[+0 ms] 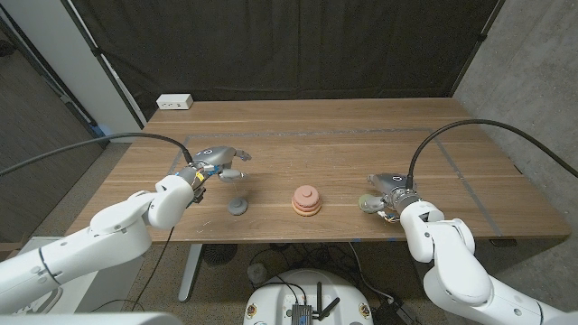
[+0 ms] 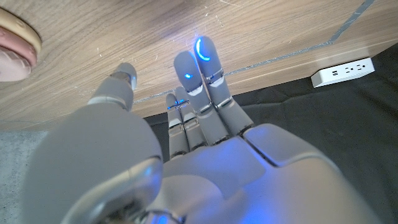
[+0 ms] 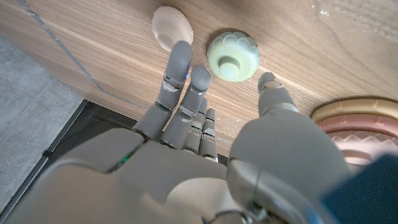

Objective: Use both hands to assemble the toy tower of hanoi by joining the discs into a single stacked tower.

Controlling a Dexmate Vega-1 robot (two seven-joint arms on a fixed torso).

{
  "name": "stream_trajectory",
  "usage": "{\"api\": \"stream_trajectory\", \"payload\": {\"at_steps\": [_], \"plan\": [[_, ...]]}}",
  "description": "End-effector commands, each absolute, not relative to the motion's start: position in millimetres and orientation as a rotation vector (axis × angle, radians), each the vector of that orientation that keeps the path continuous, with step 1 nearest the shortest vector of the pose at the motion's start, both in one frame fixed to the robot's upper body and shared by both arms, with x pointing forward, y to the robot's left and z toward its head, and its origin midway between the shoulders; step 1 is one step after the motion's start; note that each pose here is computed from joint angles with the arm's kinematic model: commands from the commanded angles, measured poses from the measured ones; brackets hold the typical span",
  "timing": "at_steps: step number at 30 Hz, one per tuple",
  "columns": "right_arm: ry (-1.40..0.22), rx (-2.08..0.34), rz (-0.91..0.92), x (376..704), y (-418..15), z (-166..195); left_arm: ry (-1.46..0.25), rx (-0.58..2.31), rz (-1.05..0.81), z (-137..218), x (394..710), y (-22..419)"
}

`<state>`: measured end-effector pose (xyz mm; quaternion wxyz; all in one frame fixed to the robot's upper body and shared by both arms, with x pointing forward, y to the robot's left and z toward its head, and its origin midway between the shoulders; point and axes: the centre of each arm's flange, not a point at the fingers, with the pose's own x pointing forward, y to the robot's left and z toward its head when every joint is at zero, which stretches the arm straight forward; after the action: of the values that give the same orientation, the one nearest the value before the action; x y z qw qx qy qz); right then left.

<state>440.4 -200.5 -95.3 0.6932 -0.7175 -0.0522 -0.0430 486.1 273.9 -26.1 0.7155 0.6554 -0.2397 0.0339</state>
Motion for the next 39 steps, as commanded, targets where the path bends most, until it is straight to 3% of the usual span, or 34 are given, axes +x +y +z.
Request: {"api": "stream_trajectory", "payload": {"at_steps": [1, 39], "plan": [[-0.078, -1.609, -0.091, 447.8, -201.8, -101.1, -0.517, 1.453, 0.068, -27.0, 487.1, 273.6], [-0.029, -1.592, -0.063, 463.1, -204.3, -119.8, -0.517, 1.429, 0.058, -30.1, 488.6, 269.8]]}}
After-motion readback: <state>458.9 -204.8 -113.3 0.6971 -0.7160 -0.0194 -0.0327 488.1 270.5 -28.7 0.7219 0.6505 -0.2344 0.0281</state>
